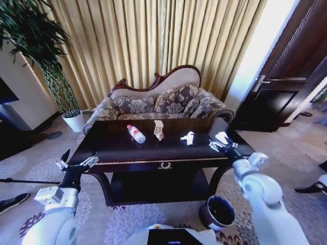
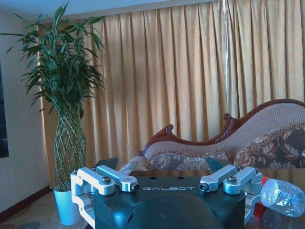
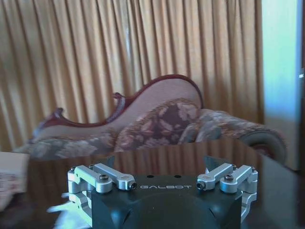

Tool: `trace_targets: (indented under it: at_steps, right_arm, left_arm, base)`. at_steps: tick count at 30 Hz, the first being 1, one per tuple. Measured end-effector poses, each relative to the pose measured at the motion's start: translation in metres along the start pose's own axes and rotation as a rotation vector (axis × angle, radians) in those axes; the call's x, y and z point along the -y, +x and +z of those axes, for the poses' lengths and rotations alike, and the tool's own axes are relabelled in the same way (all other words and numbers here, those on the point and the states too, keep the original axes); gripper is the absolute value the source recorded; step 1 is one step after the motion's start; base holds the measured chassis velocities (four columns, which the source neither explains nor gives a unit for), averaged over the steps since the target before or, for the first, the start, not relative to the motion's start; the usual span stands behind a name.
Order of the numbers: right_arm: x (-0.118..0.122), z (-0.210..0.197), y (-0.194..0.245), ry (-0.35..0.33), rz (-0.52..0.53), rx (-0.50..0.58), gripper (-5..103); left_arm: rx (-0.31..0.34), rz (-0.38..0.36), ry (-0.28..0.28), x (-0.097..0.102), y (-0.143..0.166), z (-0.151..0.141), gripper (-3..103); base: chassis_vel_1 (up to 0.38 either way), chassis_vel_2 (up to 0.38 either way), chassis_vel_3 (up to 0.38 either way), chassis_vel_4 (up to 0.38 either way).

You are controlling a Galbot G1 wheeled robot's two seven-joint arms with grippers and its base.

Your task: Move to the front of the table and place the trash on the table into the trash bin.

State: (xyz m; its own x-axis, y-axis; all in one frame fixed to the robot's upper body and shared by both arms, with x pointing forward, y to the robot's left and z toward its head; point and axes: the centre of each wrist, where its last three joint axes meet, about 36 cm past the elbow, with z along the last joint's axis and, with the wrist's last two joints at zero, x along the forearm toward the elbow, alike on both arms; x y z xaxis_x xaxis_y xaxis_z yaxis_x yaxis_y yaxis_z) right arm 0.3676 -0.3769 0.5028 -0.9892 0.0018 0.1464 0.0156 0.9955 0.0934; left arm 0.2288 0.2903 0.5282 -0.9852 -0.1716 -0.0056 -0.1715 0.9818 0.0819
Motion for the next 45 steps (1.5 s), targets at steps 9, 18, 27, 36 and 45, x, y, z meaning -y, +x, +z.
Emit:
trace_targets:
  at_steps: [9,18,27,36,45]
  right_arm:
    - [0.062,-0.008,-0.049,0.061,0.052,-0.059,100]
    - [0.088,-0.017,-0.063,0.090,0.028,-0.186,100]
    - [0.102,-0.018,-0.084,0.108,0.022,-0.244,100]
    - [0.107,-0.015,-0.104,0.140,0.044,-0.273,100]
    - [0.111,-0.006,-0.112,0.152,0.072,-0.308,100]
  left_arm:
    - [-0.001,-0.009,0.000,-0.002,0.001,0.000,100]
    - [-0.002,-0.014,0.017,0.000,0.002,0.002,100]
    - [0.010,-0.011,0.022,0.000,0.003,0.002,100]
    - [0.027,0.008,0.026,0.001,0.003,0.003,100]
    - [0.036,0.021,0.029,0.001,0.003,0.003,100]
  base:
    - [0.000,0.000,0.000,0.000]
    - [0.000,0.000,0.000,0.000]
    - [0.000,0.000,0.000,0.000]
    - [0.000,0.000,0.000,0.000]
    - [0.000,0.000,0.000,0.000]
